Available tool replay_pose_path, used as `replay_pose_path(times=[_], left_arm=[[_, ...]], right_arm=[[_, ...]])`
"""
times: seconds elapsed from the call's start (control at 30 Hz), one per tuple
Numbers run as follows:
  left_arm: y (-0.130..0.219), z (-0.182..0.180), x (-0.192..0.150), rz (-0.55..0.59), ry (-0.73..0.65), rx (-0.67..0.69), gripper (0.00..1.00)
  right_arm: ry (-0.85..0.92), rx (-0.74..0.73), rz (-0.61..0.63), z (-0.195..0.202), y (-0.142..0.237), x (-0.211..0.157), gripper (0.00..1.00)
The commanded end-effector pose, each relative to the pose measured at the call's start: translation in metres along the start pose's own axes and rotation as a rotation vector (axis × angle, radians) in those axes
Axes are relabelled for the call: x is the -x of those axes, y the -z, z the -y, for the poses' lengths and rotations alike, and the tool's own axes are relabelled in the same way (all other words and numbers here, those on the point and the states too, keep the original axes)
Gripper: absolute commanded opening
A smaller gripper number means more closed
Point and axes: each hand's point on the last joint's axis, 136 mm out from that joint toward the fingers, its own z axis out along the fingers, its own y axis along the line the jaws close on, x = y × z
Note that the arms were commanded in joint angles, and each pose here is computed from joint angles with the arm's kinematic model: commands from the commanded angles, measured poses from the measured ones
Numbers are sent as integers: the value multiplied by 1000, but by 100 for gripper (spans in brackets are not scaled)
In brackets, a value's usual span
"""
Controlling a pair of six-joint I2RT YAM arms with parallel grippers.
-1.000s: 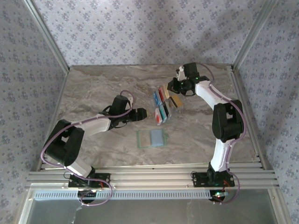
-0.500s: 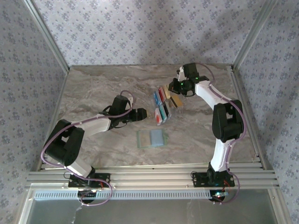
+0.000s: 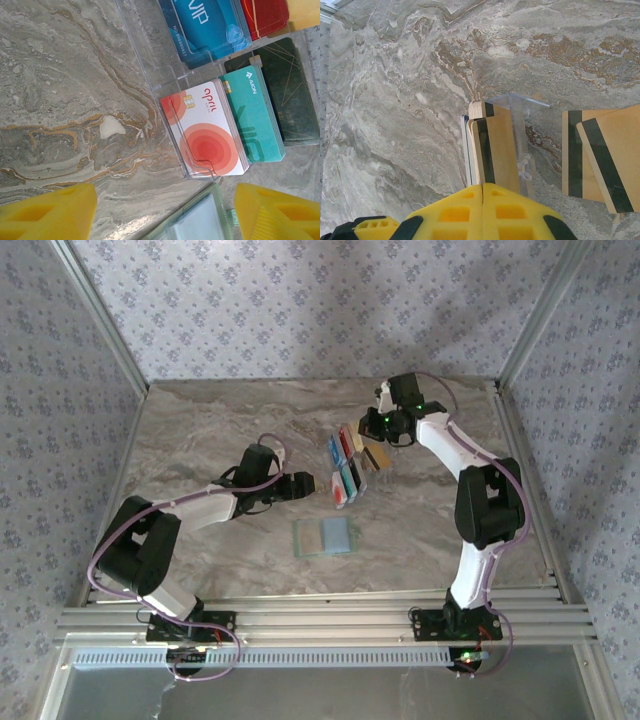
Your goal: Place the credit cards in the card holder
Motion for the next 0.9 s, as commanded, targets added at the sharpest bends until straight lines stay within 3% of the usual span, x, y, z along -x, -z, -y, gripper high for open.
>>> replay_pose_path(times=[0.0,0.57,0.73,0.87], left_arm=[[-1,9,7,10,0,-34,73],[-4,9,9,7,3,-37,73],[-9,20,21,7,2,-67,73],[-16,29,38,23,2,-81,67]], right_arm=[[12,-7,-19,-8,2,1,0],[12,-35,-96,0,-18,-12,0],[26,-2,-111,-5,-18,-14,0],[20,-14,-118,-1,-19,-17,0]])
